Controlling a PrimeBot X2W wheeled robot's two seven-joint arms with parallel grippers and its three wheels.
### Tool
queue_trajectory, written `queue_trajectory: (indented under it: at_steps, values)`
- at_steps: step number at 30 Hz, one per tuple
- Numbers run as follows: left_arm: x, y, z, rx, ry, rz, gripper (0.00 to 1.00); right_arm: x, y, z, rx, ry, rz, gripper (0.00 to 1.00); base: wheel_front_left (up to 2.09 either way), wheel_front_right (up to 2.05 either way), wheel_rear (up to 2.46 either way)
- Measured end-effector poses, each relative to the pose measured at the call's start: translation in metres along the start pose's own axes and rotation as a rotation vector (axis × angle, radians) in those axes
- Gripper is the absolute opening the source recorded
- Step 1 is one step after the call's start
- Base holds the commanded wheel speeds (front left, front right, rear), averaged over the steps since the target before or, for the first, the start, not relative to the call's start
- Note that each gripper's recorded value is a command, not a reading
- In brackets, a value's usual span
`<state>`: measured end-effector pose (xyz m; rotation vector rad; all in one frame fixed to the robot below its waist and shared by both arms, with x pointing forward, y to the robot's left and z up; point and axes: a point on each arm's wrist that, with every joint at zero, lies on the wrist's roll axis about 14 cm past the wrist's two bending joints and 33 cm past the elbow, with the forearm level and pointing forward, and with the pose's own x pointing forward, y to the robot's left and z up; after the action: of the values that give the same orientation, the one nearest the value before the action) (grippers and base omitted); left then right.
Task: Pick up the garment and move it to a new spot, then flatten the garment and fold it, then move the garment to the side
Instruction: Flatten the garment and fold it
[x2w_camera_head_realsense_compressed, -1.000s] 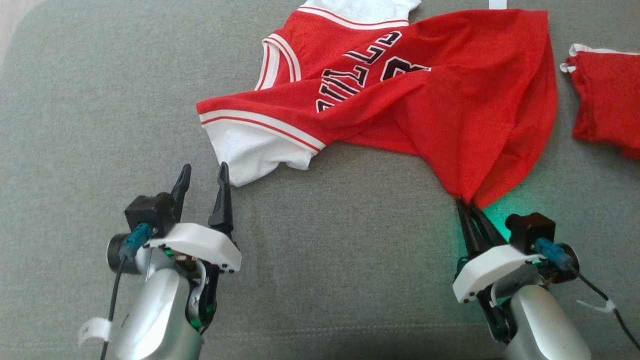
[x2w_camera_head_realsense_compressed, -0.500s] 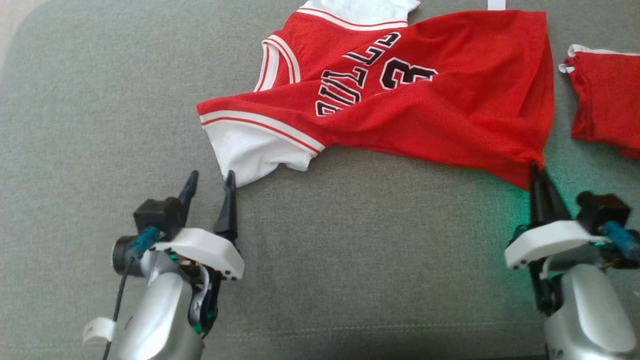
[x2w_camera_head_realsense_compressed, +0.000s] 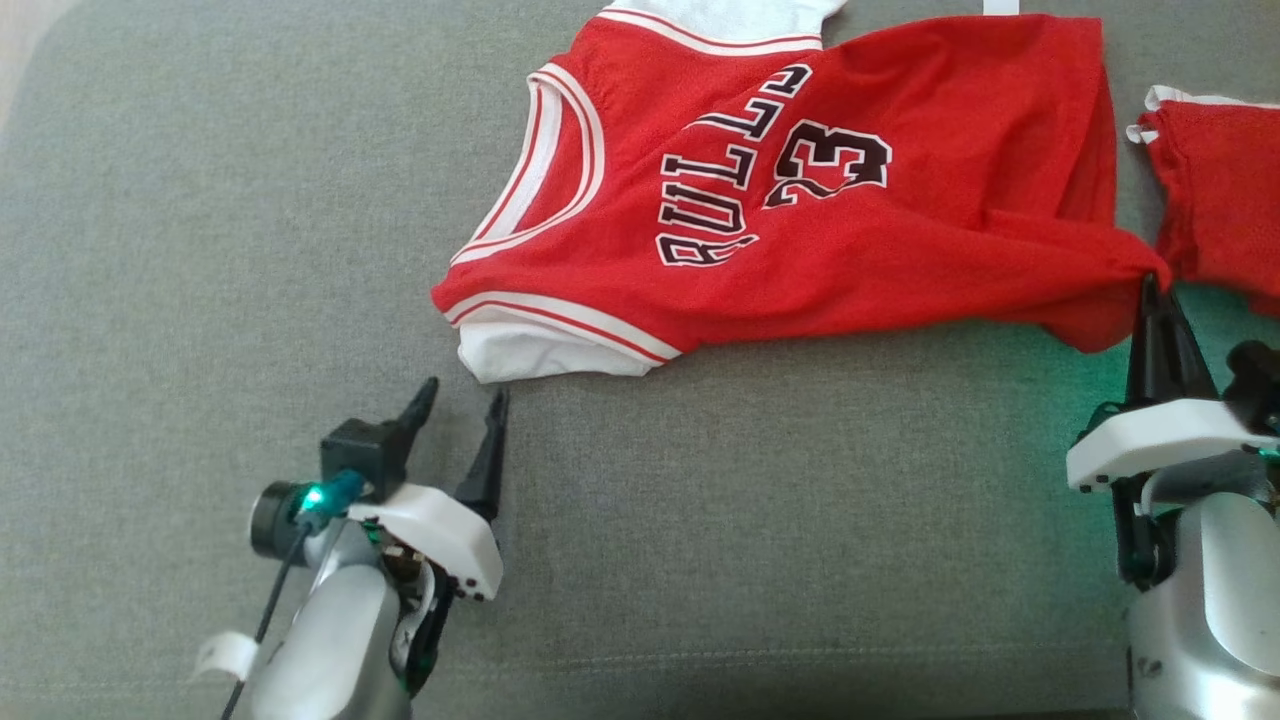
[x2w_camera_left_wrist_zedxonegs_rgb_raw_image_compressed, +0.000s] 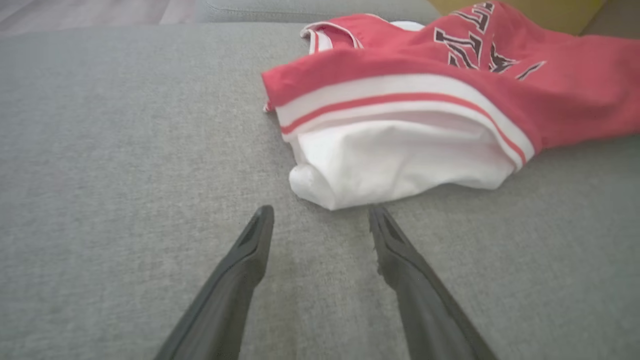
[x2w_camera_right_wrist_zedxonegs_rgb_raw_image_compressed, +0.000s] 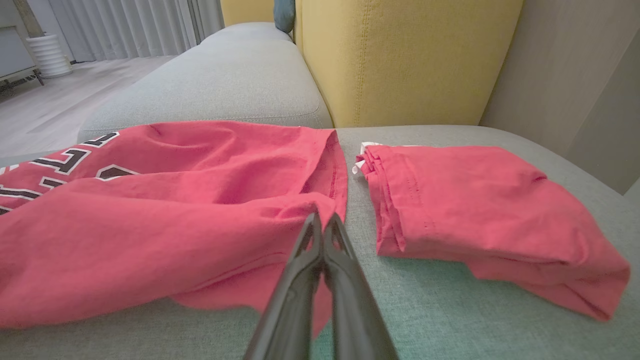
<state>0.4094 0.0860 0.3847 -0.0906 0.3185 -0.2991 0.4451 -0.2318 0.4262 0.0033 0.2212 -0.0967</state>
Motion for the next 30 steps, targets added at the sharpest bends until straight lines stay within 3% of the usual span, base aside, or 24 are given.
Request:
queue_trajectory:
  at_steps: [21,23,24,30]
  values:
    - [0.027,-0.008,0.002,0.09,0.03,-0.079,1.0,-0.004,-0.005,-0.007,-0.008,0.021,-0.008,0.0,0.0,0.0,0.0]
    - [0.026,-0.009,-0.001,0.093,0.043,-0.087,0.2,-0.005,-0.006,-0.006,-0.009,0.02,-0.01,0.0,0.0,0.0,0.0]
    - [0.026,-0.009,-0.001,0.093,0.043,-0.087,0.0,-0.005,-0.006,-0.006,-0.009,0.02,-0.01,0.0,0.0,0.0,0.0]
    - [0.024,-0.01,0.005,0.081,0.028,-0.09,0.0,-0.005,-0.005,-0.001,-0.016,0.008,-0.008,0.0,0.0,0.0,0.0]
